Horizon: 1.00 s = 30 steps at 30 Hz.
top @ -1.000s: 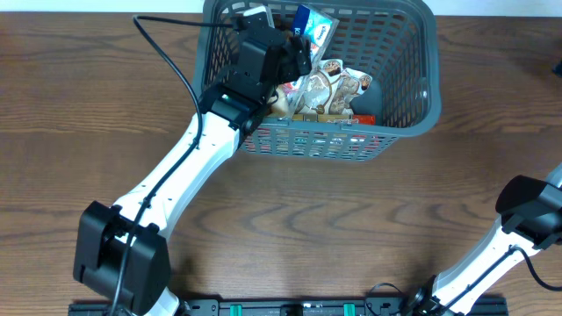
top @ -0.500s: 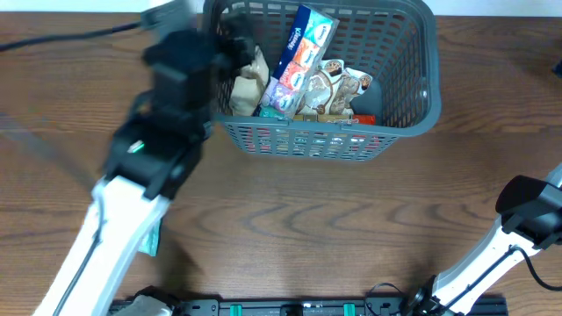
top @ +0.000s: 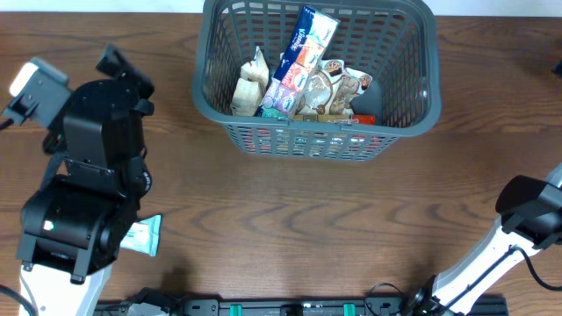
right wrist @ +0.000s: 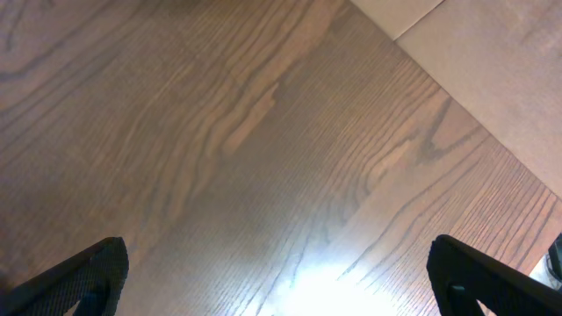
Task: Pack container
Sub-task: 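Open the left gripper to drop the rice bag and pull back, then move the left gripper down to the mint-green wet-wipes pack and grasp it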
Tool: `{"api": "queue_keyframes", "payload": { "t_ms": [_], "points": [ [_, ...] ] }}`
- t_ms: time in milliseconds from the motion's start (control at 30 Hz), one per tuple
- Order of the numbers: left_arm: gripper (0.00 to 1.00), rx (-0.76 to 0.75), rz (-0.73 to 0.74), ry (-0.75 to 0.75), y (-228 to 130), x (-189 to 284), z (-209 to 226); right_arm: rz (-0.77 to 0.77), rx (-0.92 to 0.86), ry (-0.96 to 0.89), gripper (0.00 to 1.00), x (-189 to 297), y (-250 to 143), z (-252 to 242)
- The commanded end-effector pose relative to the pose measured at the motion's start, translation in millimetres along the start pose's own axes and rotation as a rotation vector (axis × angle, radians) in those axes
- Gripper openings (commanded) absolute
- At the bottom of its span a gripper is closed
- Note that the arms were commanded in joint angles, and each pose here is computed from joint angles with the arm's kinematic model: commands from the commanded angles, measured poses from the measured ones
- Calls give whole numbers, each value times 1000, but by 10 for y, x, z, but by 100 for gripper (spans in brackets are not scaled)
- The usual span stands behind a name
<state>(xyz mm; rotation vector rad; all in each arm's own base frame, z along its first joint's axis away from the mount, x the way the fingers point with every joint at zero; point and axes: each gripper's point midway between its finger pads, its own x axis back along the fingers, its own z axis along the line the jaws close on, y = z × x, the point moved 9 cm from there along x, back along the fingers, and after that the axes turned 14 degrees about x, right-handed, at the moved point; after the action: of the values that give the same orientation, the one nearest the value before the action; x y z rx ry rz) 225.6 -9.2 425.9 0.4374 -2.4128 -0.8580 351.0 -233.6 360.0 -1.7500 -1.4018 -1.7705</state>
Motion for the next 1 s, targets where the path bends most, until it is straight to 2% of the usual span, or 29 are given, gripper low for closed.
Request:
{"api": "queue_keyframes", "payload": {
  "t_ms": [0,200,333,433,633,833,967],
  "points": [
    [99,51,-51,134,75,-60,202,2,-15,-8,99,2,-5,-16],
    [99,100,-50,443,101,-140,693,2,-14,-8,99,2,-5,-16],
    [99,262,-37,705,57,-213,1019,2,-14,-8,99,2,-5,-16],
    [99,323,2,866,-7,-363,1158,2,-14,-8,99,2,-5,-16],
    [99,343,64,1069,-202,-807,1289,2,-14,-9,99,2,-5,-17],
    [99,534,50,1278,-584,-1191,1474,2,-14,-9,99,2,-5,-17],
    [98,560,80,1366,-789,-1358,1571,2,-14,-8,99,2,-5,-16]
  ]
}}
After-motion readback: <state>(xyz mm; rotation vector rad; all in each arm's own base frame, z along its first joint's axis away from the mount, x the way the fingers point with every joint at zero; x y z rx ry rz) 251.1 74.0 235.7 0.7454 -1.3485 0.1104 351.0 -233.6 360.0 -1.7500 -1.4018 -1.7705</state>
